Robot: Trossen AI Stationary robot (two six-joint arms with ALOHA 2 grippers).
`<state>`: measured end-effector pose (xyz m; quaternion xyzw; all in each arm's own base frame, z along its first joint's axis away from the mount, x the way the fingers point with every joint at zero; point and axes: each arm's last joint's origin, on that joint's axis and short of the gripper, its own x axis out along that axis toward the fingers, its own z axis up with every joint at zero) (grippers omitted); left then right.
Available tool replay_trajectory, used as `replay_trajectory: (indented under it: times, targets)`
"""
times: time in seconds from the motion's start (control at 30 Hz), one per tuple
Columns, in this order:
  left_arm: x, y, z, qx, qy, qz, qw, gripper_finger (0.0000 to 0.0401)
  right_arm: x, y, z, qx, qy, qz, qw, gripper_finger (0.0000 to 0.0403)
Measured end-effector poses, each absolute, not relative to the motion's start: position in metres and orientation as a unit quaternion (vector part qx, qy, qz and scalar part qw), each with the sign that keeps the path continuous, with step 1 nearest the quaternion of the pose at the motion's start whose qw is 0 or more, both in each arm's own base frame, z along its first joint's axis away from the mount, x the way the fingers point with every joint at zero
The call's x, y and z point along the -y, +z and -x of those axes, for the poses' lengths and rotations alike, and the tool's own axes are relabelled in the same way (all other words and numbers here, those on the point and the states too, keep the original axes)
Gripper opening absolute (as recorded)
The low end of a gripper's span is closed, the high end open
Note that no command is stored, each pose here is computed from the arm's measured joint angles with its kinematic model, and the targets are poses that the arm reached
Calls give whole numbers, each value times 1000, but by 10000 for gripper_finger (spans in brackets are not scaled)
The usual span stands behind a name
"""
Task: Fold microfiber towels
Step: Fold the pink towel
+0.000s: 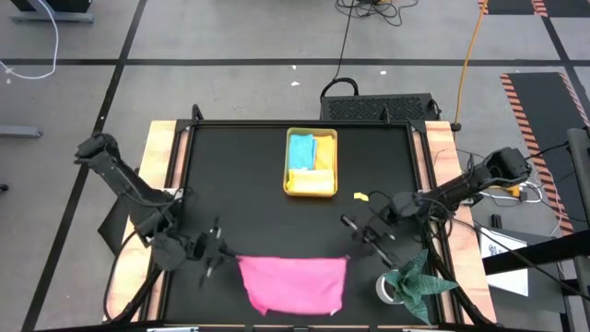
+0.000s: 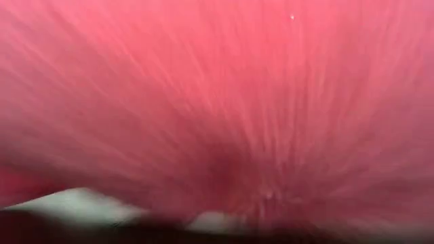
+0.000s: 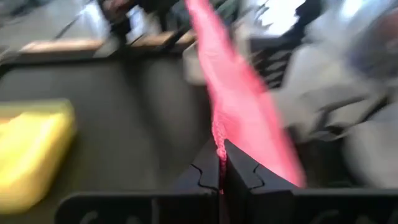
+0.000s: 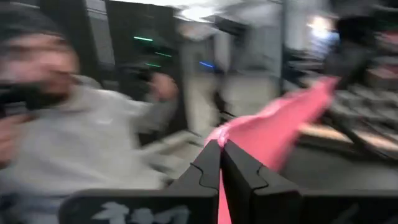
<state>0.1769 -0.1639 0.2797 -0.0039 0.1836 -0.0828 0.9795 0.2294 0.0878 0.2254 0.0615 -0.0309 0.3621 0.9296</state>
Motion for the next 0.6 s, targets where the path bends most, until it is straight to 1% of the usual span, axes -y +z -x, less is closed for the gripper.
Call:
replay_trajectory:
  times: [0.13,0.23,0.33,0.4,0.53,0.6]
  targets:
    - [145,259,-183,-248,9,-6,969,3,-68,208,-238,-50,231,-57,970,0]
    - [131,238,-187,-280,76,-19,957,6,-51,193,-240,-120,126,-36,984,0]
    - [117,216,-192,-303,116,-34,945,5,-35,181,-240,-177,32,-17,984,0]
    - [109,202,-193,-321,138,-44,936,3,-27,177,-239,-198,-16,-4,980,0]
    - [99,195,-194,-319,183,-59,928,7,-19,173,-237,-220,-95,30,970,0]
    - [97,196,-194,-311,194,-86,926,4,-19,173,-236,-221,-108,53,968,0]
